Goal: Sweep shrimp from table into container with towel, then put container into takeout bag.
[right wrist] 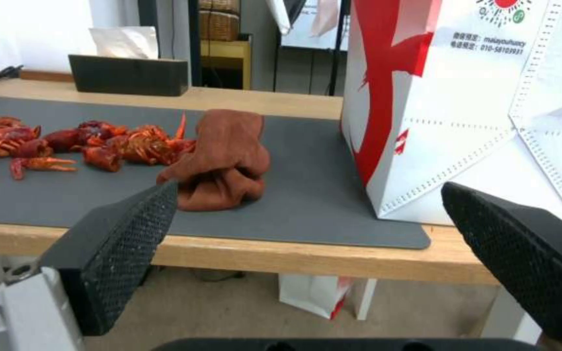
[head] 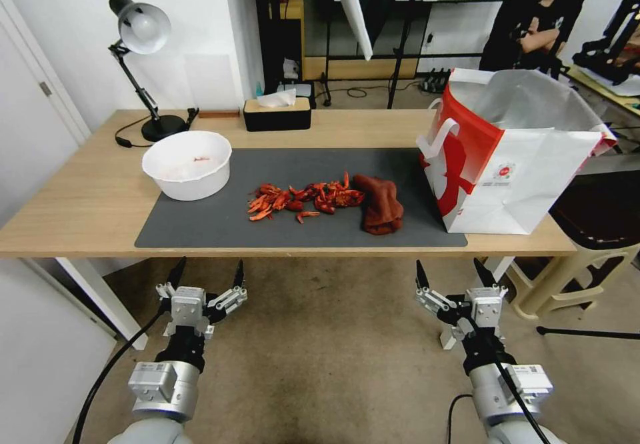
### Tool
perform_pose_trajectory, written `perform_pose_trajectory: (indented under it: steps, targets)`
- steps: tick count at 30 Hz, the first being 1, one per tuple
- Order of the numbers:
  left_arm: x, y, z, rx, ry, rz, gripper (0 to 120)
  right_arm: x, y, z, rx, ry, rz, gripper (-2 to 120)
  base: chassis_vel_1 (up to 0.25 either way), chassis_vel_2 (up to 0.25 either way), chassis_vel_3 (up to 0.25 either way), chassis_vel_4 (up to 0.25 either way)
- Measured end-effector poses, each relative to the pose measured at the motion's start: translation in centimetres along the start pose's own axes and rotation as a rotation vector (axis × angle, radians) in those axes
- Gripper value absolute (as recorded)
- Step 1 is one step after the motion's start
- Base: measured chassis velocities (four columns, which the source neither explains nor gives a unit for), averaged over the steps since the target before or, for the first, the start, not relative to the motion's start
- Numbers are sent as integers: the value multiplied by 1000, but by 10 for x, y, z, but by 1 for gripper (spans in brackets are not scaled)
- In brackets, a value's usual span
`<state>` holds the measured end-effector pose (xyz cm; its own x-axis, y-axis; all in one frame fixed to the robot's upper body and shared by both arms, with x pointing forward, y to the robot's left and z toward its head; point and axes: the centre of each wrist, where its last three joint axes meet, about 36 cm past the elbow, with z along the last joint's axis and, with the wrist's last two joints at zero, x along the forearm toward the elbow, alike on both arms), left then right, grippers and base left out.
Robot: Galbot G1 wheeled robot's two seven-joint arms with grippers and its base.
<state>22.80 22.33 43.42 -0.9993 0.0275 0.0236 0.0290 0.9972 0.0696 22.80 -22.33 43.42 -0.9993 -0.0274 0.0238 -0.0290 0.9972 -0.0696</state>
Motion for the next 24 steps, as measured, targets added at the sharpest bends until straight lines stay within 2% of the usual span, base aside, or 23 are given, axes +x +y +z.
perform_pose_trajectory:
  steps: [15,17,18,20,23,24]
  targets:
    - [-2,0,-2,14,4,-2,100,0,0,-2,-3,8,-5,100,0,0,0,0]
    - [-8,0,-11,61,12,-12,100,-1,1,-6,-10,26,-16,100,0,0,0,0]
    - [-8,0,-11,61,12,-12,100,-1,1,-6,-10,26,-16,100,0,0,0,0]
    - [-16,0,-23,125,36,-15,100,-2,3,-18,-28,70,-47,100,0,0,0,0]
    - [-20,0,-30,159,54,-13,100,-3,4,-26,-42,101,-69,100,0,0,0,0]
    - [-24,0,-39,196,75,-7,100,-3,5,-35,-58,132,-92,100,0,0,0,0]
